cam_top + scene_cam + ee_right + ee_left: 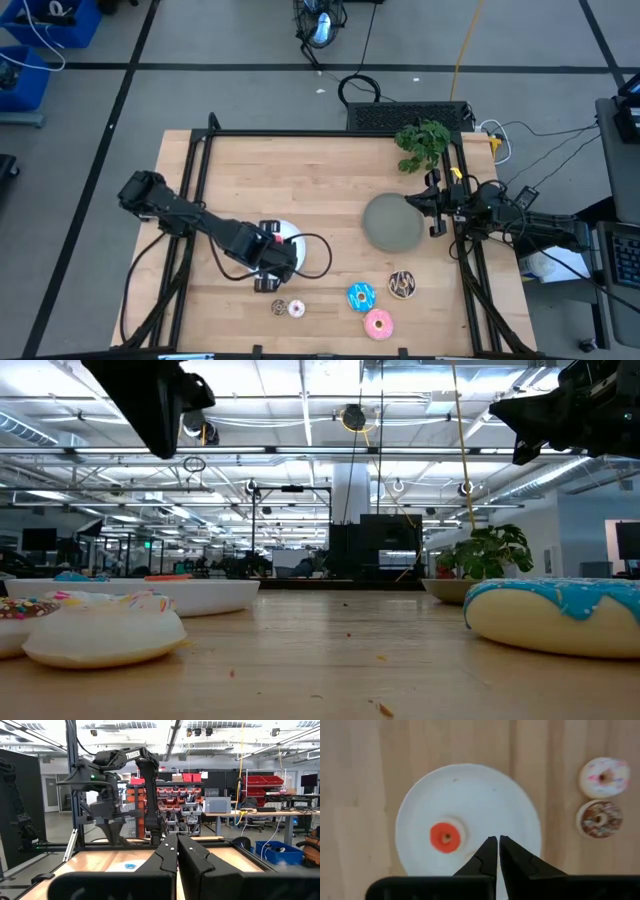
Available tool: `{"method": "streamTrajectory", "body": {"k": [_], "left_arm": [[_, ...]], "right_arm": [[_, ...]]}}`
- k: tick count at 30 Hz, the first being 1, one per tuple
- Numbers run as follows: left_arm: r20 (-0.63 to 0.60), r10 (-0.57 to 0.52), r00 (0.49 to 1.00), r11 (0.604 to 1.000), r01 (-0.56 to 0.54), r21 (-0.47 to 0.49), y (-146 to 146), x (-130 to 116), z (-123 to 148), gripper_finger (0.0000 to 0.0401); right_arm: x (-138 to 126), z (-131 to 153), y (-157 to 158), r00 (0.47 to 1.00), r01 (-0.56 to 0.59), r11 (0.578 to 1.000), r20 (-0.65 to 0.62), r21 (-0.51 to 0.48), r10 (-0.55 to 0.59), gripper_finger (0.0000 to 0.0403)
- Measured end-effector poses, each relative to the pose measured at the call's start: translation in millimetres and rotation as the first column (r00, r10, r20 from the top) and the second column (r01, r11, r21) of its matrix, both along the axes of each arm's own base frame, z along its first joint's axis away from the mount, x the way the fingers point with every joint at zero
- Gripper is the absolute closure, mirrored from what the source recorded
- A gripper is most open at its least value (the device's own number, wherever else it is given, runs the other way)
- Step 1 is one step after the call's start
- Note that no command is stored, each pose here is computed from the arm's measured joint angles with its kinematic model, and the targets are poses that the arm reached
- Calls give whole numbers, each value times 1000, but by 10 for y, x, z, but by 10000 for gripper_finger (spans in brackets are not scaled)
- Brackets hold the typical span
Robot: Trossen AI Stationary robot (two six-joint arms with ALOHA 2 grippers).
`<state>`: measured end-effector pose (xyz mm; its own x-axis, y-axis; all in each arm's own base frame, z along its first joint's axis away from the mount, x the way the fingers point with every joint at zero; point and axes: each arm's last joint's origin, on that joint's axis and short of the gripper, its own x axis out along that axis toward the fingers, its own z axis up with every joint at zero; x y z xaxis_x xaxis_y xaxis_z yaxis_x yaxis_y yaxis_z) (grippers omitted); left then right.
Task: Pick & Place donuts
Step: Put the small brown donut on the white plate
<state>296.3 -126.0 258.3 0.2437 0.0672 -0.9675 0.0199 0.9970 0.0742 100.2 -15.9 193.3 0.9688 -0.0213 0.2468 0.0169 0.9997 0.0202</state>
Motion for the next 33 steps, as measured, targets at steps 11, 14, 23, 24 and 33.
{"method": "streamTrajectory", "body": {"k": [11,14,23,24,33], "left_arm": [[4,92,996,990,-91,-107,-114,-14,5,394],[-16,126,992,981,-127,-150,-174,-37,0,392],[-98,115,989,967,-134,-217,-440,63,-110,395],[-88,98,991,969,-115,-221,-491,119,-99,395],[-112,-131,985,978,111,-175,-863,457,-140,397]], "right_arm": [[0,-1,0,1000,0,1000,-1,0,0,403],[0,-1,0,1000,0,1000,0,0,0,403],[0,0,0,1000,0,1000,0,0,0,403],[0,1,0,1000,0,1000,1,0,0,403],[0,1,0,1000,0,1000,1,0,0,403]]}}
